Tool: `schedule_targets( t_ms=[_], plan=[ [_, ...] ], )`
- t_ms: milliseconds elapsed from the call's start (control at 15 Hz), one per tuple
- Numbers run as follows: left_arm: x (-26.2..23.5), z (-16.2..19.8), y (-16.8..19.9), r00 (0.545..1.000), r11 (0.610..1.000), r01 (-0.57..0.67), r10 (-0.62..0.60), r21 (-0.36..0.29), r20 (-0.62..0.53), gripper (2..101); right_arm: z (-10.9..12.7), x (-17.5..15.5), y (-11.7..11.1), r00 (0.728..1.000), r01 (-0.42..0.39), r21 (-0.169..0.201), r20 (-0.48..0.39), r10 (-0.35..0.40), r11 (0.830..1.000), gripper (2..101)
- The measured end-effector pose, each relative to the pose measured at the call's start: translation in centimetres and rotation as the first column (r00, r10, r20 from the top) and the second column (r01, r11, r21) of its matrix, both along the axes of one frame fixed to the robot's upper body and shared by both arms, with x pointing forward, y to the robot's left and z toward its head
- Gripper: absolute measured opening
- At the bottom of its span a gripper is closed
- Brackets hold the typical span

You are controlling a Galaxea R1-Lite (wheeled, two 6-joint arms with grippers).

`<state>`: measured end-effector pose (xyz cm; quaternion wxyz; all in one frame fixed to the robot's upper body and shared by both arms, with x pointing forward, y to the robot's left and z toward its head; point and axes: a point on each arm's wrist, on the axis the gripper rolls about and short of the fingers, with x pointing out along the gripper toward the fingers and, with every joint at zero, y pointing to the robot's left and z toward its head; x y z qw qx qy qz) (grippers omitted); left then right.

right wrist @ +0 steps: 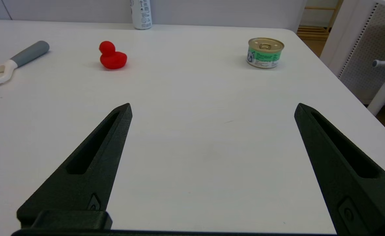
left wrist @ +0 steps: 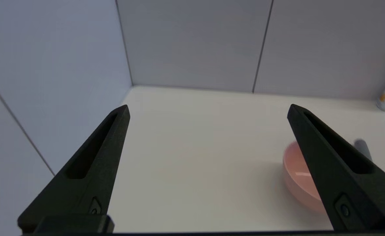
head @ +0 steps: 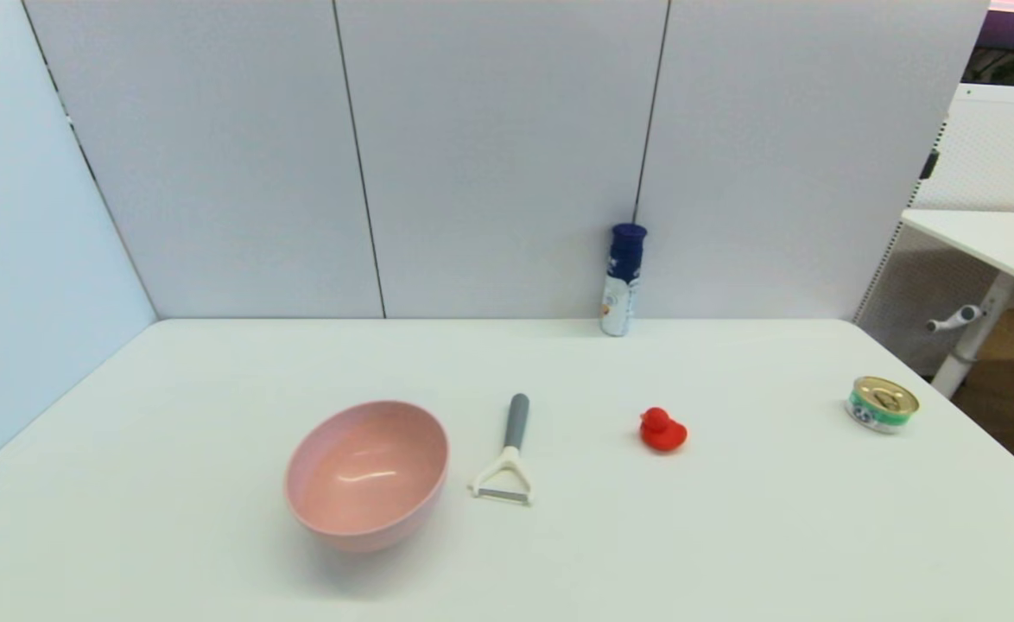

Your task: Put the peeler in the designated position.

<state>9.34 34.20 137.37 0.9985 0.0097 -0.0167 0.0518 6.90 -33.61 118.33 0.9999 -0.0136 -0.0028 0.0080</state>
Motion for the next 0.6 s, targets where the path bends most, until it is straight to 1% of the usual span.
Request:
schedule_targets(
  t_ms=[67, 200, 333, 467, 600],
  plan=[
    [-0.3, -0.6, 0.0, 0.999, 1.000, -0.014, 0.014, 0.012, 0.049, 97.1, 0.0, 0.0, 0.0, 1.000, 0.000, 0.000, 0.001, 0.000, 1.000, 97.9],
    [-0.9, -1.9, -0.1, 0.994, 0.999, -0.008, 0.003, 0.041, 0.110, 97.1, 0.0, 0.0, 0.0, 1.000, 0.000, 0.000, 0.001, 0.000, 1.000, 98.0],
    [-1.4, -4.0, -0.2, 0.994, 0.997, -0.002, -0.006, 0.071, 0.109, 97.2, 0.0, 0.0, 0.0, 1.000, 0.000, 0.000, 0.001, 0.000, 1.000, 98.0],
    [-1.7, -6.4, -0.3, 0.996, 0.997, -0.006, -0.001, 0.082, 0.086, 97.4, 0.0, 0.0, 0.0, 1.000, 0.000, 0.000, 0.001, 0.000, 1.000, 98.0],
    [-1.4, -8.3, -0.3, 0.996, 0.996, -0.011, 0.004, 0.085, 0.086, 97.5, 0.0, 0.0, 0.0, 1.000, 0.000, 0.000, 0.000, 0.000, 1.000, 98.0]
  ],
)
